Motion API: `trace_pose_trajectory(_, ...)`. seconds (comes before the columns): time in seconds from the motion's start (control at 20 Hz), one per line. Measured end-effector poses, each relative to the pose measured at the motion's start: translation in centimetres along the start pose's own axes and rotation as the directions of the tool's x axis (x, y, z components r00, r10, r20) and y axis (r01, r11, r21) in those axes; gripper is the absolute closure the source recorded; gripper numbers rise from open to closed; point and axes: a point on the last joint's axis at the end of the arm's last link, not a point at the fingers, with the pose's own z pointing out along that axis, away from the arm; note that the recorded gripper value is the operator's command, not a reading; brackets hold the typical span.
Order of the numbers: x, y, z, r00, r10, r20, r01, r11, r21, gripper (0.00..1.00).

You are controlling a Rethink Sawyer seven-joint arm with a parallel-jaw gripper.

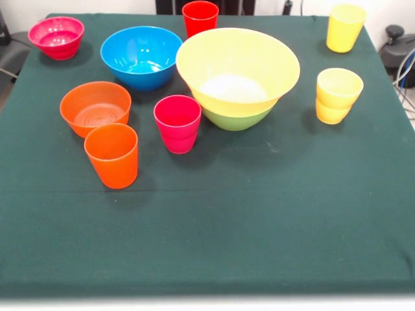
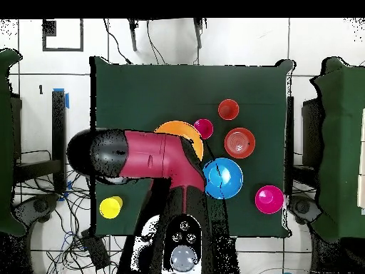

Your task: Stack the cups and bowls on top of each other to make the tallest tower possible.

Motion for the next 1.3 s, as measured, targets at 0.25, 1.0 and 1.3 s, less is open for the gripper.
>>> trace_pose_trajectory(0.25, -1.9, -1.0, 1.5, 0.9991, 0.026, 0.034, -0.025, 0.9995, -0.019, 0.00)
trace_pose_trajectory(1.0, -3.5, -5.3, 3.5, 0.9948, 0.092, 0.045, -0.091, 0.9957, -0.018, 0.00)
trace_pose_trajectory(1.3, -2.6, -6.4, 1.8, 0.9927, 0.107, 0.056, -0.105, 0.9940, -0.028, 0.00)
